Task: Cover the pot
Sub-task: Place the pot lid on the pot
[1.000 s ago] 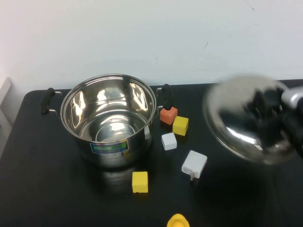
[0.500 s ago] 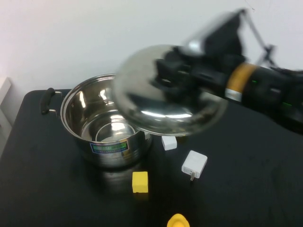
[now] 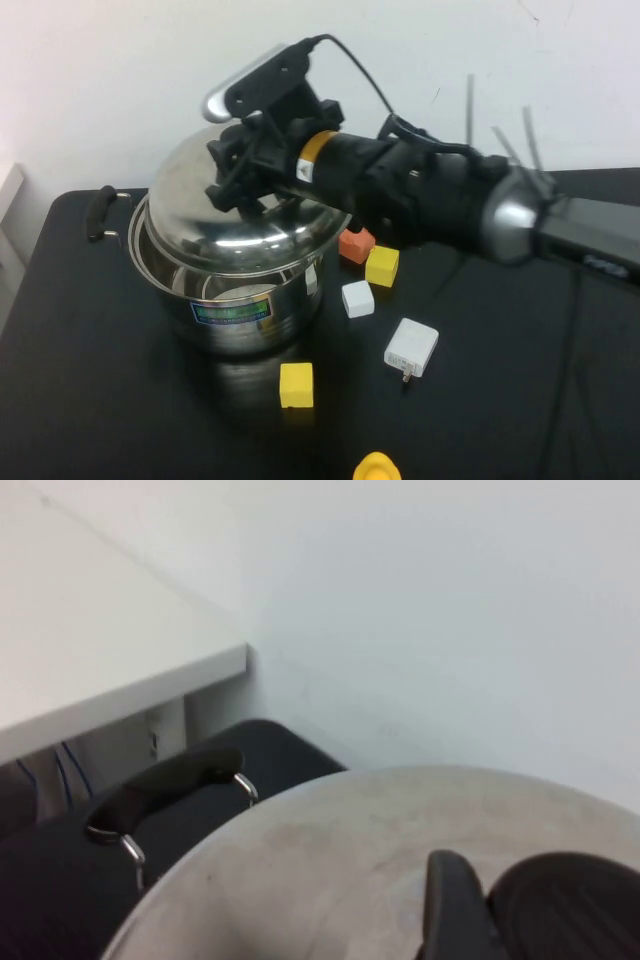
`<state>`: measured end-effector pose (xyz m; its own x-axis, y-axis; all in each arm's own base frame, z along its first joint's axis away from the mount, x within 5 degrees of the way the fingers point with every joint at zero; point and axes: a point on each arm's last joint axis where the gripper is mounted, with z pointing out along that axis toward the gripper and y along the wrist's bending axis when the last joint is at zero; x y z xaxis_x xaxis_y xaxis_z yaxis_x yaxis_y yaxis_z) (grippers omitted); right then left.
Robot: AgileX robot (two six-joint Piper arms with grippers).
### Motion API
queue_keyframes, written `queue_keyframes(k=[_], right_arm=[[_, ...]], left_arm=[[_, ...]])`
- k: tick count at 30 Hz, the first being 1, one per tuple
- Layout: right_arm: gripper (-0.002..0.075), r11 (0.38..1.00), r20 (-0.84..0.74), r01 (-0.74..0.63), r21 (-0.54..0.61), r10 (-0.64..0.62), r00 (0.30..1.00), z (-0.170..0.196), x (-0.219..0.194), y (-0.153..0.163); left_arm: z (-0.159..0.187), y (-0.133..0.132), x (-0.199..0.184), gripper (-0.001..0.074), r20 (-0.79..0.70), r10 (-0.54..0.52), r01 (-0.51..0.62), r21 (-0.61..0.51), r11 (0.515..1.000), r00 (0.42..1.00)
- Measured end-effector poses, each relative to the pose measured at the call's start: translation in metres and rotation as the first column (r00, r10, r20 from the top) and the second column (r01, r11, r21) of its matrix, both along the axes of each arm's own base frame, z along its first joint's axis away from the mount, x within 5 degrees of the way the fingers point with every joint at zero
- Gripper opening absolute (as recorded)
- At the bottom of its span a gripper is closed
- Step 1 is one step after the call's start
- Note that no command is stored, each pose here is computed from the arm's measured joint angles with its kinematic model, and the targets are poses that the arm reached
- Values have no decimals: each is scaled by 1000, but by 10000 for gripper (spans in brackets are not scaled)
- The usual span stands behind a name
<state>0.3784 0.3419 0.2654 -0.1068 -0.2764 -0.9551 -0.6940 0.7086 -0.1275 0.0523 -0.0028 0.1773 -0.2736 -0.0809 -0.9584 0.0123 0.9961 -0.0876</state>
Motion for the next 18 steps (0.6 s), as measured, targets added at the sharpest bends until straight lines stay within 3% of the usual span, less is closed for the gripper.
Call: queue_keyframes(k=[18], right_arm=[[344,1000,-27,2,0,-2,1000,-47,24,31]], left_arm=[[0,0,0,-2,0,0,0,0,1000,1000]])
